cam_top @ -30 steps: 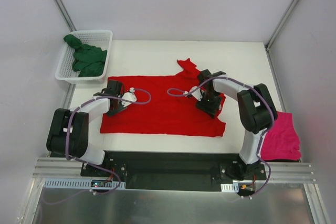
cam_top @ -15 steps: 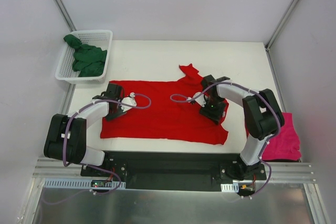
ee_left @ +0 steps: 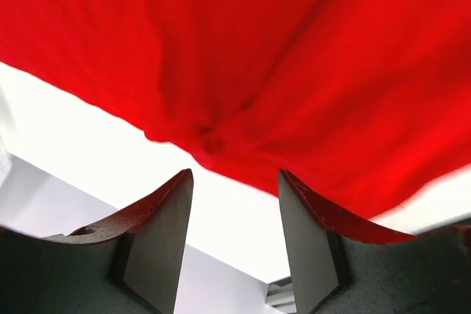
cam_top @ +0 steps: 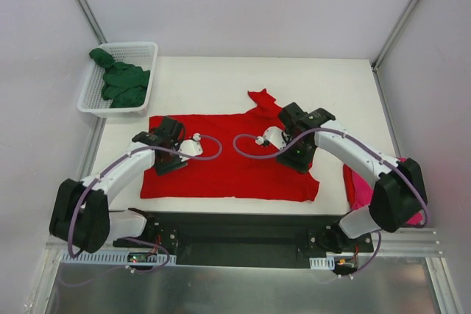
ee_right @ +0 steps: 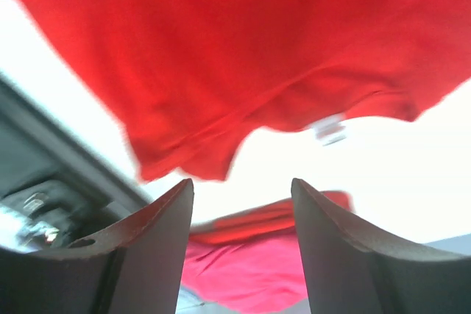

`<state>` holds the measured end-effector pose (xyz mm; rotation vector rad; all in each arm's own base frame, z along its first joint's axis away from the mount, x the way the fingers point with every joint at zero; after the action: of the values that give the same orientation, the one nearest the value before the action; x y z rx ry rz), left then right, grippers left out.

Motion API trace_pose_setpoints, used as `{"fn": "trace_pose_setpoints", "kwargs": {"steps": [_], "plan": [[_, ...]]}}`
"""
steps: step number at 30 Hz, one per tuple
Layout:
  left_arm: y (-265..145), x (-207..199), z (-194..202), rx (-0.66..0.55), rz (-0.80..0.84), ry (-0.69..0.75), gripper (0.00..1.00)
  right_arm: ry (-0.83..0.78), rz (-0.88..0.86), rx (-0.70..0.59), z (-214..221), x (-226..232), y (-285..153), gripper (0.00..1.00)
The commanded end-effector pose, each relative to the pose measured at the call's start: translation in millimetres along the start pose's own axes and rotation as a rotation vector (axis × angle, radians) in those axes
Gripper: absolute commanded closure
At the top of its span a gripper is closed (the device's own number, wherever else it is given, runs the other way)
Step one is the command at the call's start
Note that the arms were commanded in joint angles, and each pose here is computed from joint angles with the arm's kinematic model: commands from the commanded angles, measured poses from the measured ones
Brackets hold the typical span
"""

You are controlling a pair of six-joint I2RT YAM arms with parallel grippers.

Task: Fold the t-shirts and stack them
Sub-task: Fold the flattened tshirt in 1/3 of the way

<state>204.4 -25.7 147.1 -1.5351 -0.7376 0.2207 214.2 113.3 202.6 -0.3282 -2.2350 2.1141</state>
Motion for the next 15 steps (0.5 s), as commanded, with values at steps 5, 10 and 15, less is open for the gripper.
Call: {"fn": "trace_pose_setpoints", "kwargs": {"steps": [5, 10, 15], "plan": [[-33, -39, 22, 0.032, 0.135, 0.022, 0.50, -0.114, -0.194, 0.047, 30, 74, -9, 0.41], [-21, -55, 47, 0.097, 0.143, 0.040, 0.50, -0.135, -0.226, 0.082, 46, 92, 17, 0.41], [-12, -67, 68, 0.159, 0.140, 0.047, 0.51, -0.164, -0.183, 0.080, 53, 94, 32, 0.41]]}}
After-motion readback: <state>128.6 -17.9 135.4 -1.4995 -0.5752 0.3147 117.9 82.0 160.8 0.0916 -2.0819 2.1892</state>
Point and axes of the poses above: each gripper's point midway between its finger pads, its own y axis out along the fingers, its own x axis along the line the jaws close on, z = x × y, the point moved 10 cm from there along -y, back along the fingers, and after that the axes turned 10 degrees about -y, right-handed, at the moved point
